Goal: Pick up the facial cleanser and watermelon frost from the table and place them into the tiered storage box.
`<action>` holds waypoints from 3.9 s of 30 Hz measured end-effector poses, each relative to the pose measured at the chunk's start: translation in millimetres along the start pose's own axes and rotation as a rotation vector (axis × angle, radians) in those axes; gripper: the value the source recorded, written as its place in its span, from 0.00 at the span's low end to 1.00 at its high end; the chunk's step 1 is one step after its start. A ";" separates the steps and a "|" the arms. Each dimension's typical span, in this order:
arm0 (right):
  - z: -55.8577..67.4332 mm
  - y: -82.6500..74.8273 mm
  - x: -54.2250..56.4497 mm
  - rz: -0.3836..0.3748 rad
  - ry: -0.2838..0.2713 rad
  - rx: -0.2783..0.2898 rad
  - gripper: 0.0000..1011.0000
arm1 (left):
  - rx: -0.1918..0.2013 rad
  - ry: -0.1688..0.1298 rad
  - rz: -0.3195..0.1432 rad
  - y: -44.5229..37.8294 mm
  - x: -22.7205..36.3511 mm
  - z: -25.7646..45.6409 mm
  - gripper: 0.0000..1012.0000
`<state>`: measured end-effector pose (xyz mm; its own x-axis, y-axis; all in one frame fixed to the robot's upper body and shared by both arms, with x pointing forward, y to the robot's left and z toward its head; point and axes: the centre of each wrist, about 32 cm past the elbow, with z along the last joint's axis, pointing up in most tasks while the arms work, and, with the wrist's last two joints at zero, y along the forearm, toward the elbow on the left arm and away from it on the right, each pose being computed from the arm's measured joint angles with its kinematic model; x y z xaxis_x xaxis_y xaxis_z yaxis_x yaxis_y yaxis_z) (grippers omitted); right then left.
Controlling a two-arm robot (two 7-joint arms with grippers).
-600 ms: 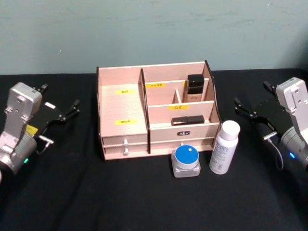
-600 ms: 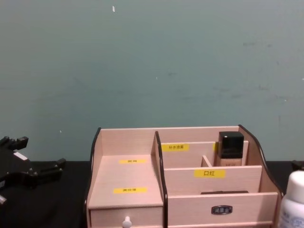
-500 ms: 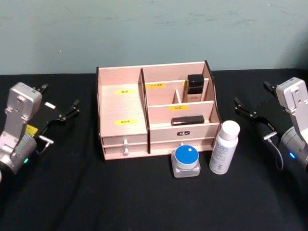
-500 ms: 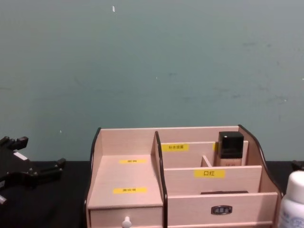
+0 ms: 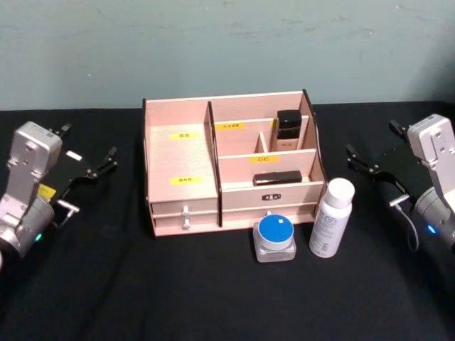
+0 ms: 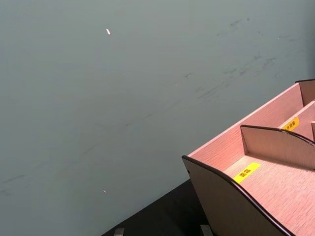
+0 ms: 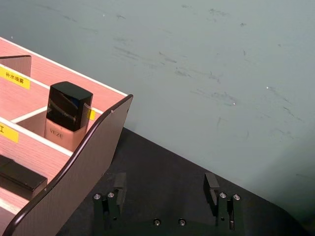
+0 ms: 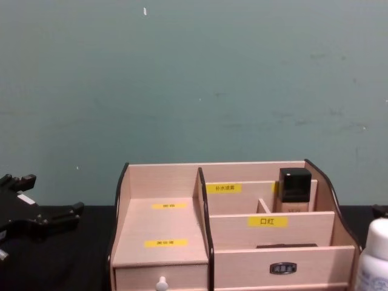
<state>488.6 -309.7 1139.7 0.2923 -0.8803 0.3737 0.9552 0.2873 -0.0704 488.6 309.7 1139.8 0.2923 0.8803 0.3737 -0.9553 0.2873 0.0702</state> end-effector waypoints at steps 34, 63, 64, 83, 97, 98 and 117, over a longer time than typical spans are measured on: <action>24.7 -20.2 14.1 0.040 0.048 0.057 0.99 | 0.000 0.000 0.000 0.0 0.0 0.0 0.99; 66.7 -142.0 -3.4 0.295 0.134 0.057 0.99 | 0.000 0.000 0.000 0.0 0.0 0.0 0.99; 65.8 -142.5 -4.5 0.301 0.137 0.049 0.99 | 0.000 0.000 0.000 0.0 0.0 0.0 0.99; 38.5 -125.5 -16.0 0.328 0.178 -0.097 0.99 | 0.000 0.000 0.000 0.0 0.0 0.0 0.99; 31.7 -97.8 -27.8 0.330 0.178 -0.074 0.99 | 0.000 0.000 0.000 0.0 0.0 0.0 0.99; 31.6 -96.6 -28.4 0.331 0.179 -0.073 0.99 | 0.000 0.000 0.000 0.0 0.0 0.0 0.99; 28.2 -78.2 -34.8 0.329 0.184 -0.061 0.99 | 0.000 0.000 0.000 0.0 0.0 0.0 0.99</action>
<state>402.4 -290.8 1158.3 0.5818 -0.7993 0.1501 0.8083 0.5479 -0.2157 488.6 309.7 1139.8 0.2923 0.8803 0.3737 -0.9553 0.2873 0.0702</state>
